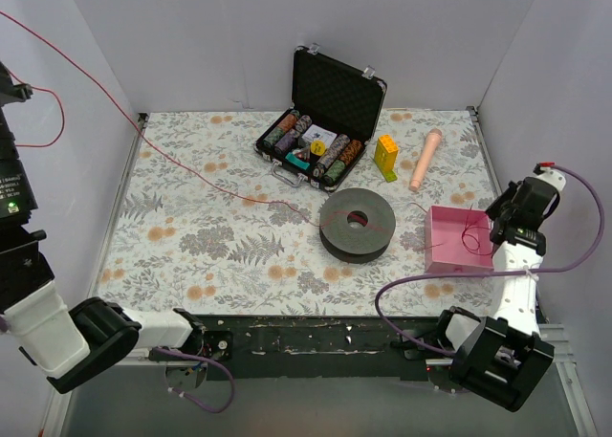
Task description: Wrap the cables
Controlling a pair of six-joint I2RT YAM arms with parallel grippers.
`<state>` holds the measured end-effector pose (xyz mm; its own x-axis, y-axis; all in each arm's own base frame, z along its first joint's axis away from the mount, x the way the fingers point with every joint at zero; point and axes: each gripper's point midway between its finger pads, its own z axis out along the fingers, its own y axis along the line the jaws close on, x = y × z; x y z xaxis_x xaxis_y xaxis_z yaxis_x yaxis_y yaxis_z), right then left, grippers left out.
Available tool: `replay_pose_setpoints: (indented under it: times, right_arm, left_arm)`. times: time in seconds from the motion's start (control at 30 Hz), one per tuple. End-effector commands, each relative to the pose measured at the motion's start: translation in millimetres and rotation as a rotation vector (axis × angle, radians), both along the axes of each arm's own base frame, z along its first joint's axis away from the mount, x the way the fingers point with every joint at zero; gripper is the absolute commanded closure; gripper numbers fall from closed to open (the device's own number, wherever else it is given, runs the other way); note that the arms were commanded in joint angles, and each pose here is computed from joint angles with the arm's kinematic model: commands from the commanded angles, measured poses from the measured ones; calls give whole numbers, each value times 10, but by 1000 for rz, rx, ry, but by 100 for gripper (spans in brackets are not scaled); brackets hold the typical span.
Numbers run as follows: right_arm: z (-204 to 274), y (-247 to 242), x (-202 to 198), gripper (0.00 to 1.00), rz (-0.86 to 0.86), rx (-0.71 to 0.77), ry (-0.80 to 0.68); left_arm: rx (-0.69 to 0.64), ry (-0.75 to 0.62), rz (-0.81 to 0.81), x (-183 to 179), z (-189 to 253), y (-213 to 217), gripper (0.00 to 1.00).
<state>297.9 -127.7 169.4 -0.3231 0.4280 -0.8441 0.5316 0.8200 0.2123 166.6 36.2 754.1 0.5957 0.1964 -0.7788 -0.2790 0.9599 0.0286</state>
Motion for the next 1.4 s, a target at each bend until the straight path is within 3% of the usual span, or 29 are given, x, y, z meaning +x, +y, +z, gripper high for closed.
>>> replay_pose_setpoints:
  times: [0.0,0.23,0.43,0.5,0.6,0.63,0.67,0.87,1.03,1.17,1.37]
  right_arm:
    - [212,32,54,99,27,-16,-77]
    - [265,420,193,99,221,99,-124]
    - [-117,886,17,99,366,220,-28]
    - [-326,922,-72,56,365,237,22]
    - [-239,1085,-92,31,421,323,39]
    - [-58,1153,-49,18,458,334,7]
    - [111,1173,-16,15,472,320,-19]
    - [1127,1155,42,13,466,38,-166]
    - [1634,1838,-57,12,788,-14,-357]
    - [2005,2534,-358,15,1118,16,-544]
    - [2201,3519,-767,21,1402,258,-716]
  left_arm:
    - [9,21,79,157,11,-24,100]
    - [111,119,-80,436,-263,-462,100]
    - [137,186,-212,664,-496,-829,100]
    - [171,228,-298,756,-656,-1056,100]
    - [254,342,-396,1000,-1068,-1439,100]
    - [272,376,-421,1064,-1199,-1535,100]
    - [289,415,-446,1140,-1356,-1641,100]
    - [389,631,-718,1292,-2284,-2339,100]
    - [353,816,-896,1380,-3007,-2784,100]
    - [209,917,-922,1492,-3350,-2932,100]
    - [-87,1013,-942,1682,-3595,-3067,100]
